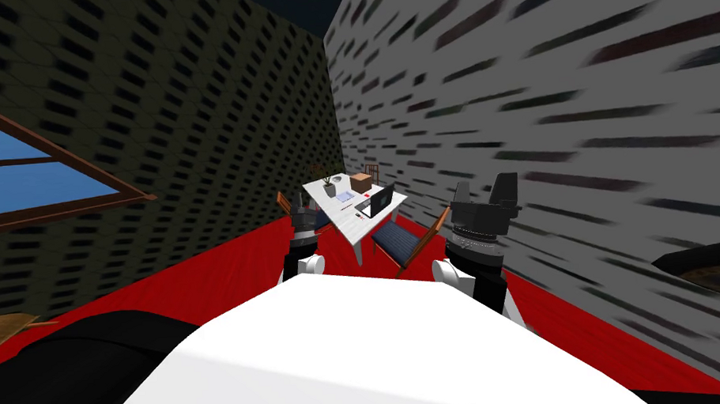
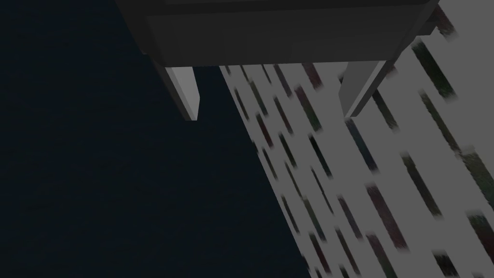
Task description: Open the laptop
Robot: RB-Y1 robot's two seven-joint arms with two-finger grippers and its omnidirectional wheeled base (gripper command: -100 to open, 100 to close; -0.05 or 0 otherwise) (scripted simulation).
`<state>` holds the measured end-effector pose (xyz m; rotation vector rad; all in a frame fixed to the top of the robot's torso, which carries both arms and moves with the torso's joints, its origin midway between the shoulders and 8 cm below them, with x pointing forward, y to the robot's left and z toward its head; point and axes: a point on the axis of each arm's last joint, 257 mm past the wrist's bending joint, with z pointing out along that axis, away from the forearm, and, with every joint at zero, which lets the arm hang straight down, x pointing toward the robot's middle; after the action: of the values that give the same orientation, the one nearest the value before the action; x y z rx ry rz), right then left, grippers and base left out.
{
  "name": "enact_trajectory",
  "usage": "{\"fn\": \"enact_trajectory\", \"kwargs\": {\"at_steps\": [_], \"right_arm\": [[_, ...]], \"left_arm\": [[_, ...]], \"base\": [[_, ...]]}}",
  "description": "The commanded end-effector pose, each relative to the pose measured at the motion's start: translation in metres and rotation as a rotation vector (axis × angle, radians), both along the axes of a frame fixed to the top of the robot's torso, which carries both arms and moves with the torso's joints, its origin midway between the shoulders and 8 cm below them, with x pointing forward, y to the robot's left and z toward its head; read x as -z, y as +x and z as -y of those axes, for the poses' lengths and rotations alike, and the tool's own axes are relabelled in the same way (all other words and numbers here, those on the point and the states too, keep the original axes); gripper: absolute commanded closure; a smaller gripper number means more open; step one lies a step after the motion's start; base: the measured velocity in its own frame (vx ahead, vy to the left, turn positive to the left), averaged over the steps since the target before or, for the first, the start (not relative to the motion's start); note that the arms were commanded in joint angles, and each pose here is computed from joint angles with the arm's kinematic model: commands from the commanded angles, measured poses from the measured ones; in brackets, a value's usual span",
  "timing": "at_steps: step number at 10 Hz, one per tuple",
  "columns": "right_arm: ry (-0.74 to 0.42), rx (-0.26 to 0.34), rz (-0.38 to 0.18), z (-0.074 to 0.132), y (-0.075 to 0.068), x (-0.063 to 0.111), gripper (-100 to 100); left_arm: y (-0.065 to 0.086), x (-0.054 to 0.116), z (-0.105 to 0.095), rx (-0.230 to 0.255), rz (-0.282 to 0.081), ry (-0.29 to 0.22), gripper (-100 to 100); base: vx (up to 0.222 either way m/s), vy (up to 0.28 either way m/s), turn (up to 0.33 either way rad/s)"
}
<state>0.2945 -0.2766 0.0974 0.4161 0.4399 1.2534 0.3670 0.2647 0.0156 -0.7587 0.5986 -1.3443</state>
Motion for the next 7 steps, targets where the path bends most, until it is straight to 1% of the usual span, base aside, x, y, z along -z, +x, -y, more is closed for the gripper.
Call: {"fn": "enact_trajectory", "kwargs": {"at_steps": [1, 3, 4, 7], "right_arm": [[0.000, 0.000, 0.000, 0.000, 0.000, 0.000, 0], [0.000, 0.000, 0.000, 0.000, 0.000, 0.000, 0], [0.000, 0.000, 0.000, 0.000, 0.000, 0.000, 0], [0.000, 0.000, -0.001, 0.000, 0.000, 0.000, 0]], "left_arm": [[0.000, 0.000, 0.000, 0.000, 0.000, 0.000, 0], [0.000, 0.000, 0.000, 0.000, 0.000, 0.000, 0], [0.003, 0.003, 0.002, 0.010, -0.012, 0.038, -100], [0.012, 0.010, 0.002, 0.018, -0.046, 0.129, -100]], "base": [[0.000, 0.000, 0.000], [0.000, 0.000, 0.000], [-0.002, -0.001, -0.018], [-0.025, 0.002, -0.037]]}}
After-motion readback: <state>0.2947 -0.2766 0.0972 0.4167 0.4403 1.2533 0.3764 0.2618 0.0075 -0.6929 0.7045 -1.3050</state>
